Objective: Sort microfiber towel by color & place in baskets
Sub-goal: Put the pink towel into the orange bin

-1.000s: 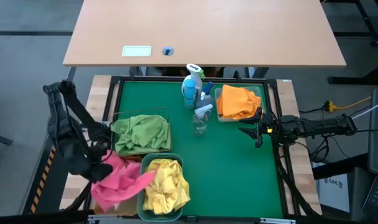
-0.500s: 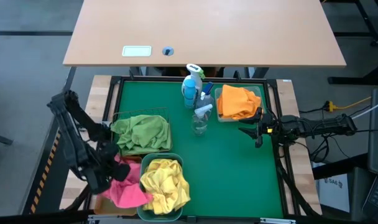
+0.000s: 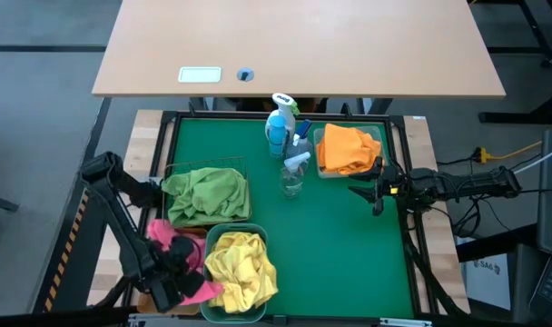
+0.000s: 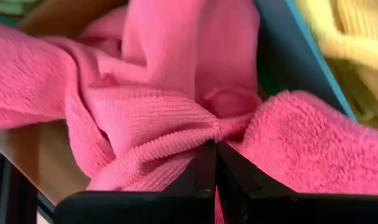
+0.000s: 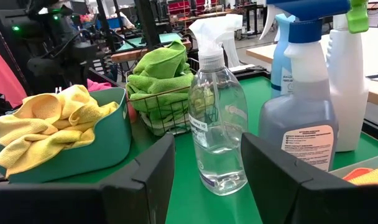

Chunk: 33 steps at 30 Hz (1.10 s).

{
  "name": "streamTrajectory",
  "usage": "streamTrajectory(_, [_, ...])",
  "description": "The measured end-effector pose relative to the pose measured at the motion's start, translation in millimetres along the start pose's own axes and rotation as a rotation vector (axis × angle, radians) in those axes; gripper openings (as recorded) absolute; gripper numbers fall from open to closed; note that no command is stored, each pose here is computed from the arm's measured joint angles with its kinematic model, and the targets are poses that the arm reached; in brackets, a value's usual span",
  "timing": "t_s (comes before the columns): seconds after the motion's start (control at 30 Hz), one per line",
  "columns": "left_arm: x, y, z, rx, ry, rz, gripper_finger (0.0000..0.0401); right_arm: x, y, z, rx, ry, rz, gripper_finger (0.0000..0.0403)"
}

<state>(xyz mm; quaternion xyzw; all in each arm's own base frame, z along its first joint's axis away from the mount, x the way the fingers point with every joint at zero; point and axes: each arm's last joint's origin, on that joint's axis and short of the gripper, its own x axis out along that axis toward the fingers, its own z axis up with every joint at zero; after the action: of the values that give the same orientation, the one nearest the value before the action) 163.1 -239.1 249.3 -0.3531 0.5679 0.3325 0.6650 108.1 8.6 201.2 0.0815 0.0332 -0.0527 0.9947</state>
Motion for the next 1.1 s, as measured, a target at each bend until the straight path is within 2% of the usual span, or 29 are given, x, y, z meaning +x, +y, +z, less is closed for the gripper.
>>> streamTrajectory(0.13, [0.3, -1.9, -0.2, -0.025, 0.047, 0.002, 0.0002, 0.0, 0.5, -0.1, 0.0, 0.003, 0.017, 0.0184])
streamTrajectory(0.23, [0.4, -1.5, 0.0, -0.086, 0.105, 0.038, 0.0015, 0.0, 1.0, -0.3, 0.0, 0.007, 0.034, 0.0184])
streamTrajectory(0.37, [0.0, -1.6, 1.2, -0.035, 0.163, 0.059, 0.0029, 0.0, 1.0, -0.3, 0.0, 0.007, 0.034, 0.0184])
streamTrajectory(0.6, [-0.2, -1.1, 1.0, -0.035, 0.175, 0.068, 0.0034, 0.0, 1.0, -0.3, 0.0, 0.008, 0.034, 0.0184])
streamTrajectory(0.8, [-0.5, -1.8, 0.6, -0.015, 0.262, 0.094, 0.0037, 0.0, 1.0, -0.4, 0.0, 0.008, 0.034, 0.0184])
streamTrajectory(1.1, [-0.8, -6.9, -1.5, -0.018, 0.285, 0.04, 0.0098, -0.1, 0.1, -5.3, -0.012, 0.058, 0.026, 0.0184])
